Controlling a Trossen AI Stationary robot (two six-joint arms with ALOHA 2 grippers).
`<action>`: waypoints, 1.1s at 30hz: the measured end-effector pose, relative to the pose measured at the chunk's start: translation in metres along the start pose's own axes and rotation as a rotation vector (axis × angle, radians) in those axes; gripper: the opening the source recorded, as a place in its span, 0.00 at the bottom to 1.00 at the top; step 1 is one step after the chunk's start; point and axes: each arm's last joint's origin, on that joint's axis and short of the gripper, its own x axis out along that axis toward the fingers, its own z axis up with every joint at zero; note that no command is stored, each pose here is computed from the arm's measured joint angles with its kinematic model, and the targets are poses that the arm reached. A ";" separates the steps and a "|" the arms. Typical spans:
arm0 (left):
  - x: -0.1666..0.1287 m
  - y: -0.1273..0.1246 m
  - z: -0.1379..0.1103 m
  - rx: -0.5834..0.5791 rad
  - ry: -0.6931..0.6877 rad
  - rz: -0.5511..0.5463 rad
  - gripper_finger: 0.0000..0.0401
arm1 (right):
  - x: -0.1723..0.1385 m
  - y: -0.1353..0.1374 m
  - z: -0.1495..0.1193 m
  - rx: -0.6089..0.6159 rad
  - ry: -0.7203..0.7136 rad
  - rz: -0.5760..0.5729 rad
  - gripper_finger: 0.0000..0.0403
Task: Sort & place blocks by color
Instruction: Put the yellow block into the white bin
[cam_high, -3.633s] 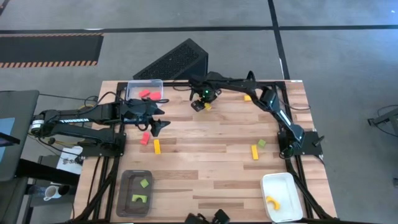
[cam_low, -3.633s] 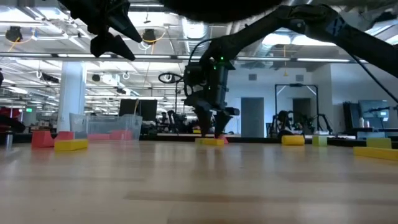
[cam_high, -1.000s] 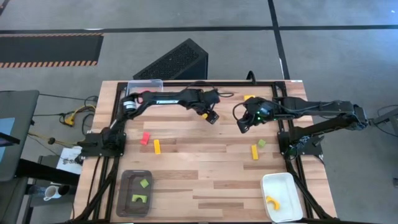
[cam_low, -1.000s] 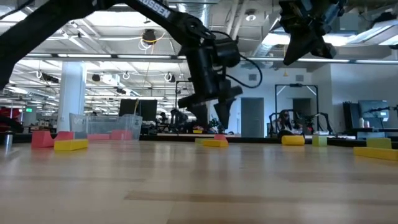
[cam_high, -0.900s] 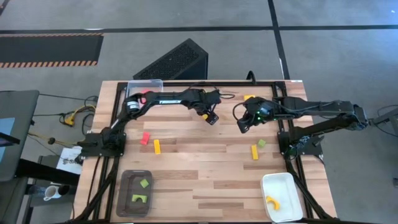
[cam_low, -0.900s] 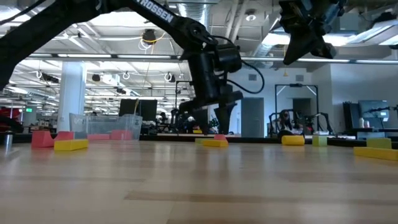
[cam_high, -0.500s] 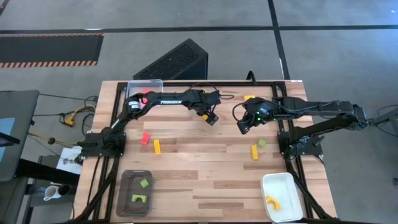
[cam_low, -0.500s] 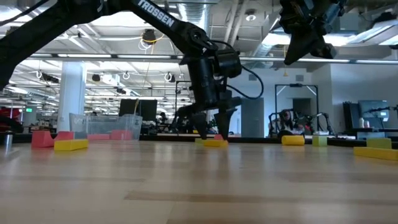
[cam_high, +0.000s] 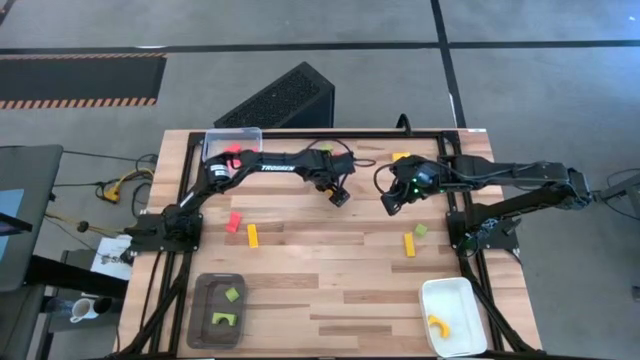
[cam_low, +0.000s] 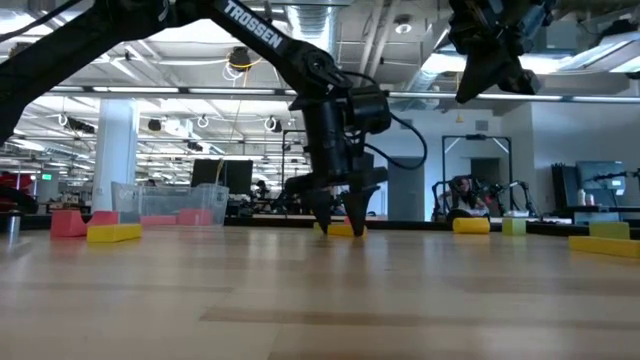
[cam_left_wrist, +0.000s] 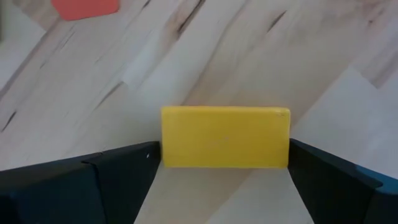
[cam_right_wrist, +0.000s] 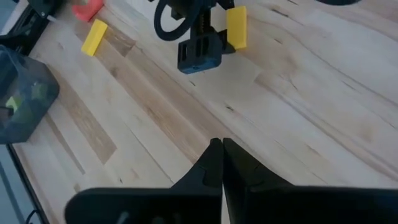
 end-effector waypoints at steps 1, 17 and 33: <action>0.000 -0.001 0.000 0.008 -0.008 0.009 0.86 | 0.000 0.000 0.000 0.000 0.001 0.000 0.04; 0.000 -0.005 0.002 0.031 -0.030 -0.005 0.63 | 0.000 0.000 0.000 0.008 0.000 0.001 0.04; -0.098 -0.038 -0.005 0.204 -0.148 -0.305 0.65 | -0.064 -0.016 -0.021 -0.010 -0.082 0.116 0.03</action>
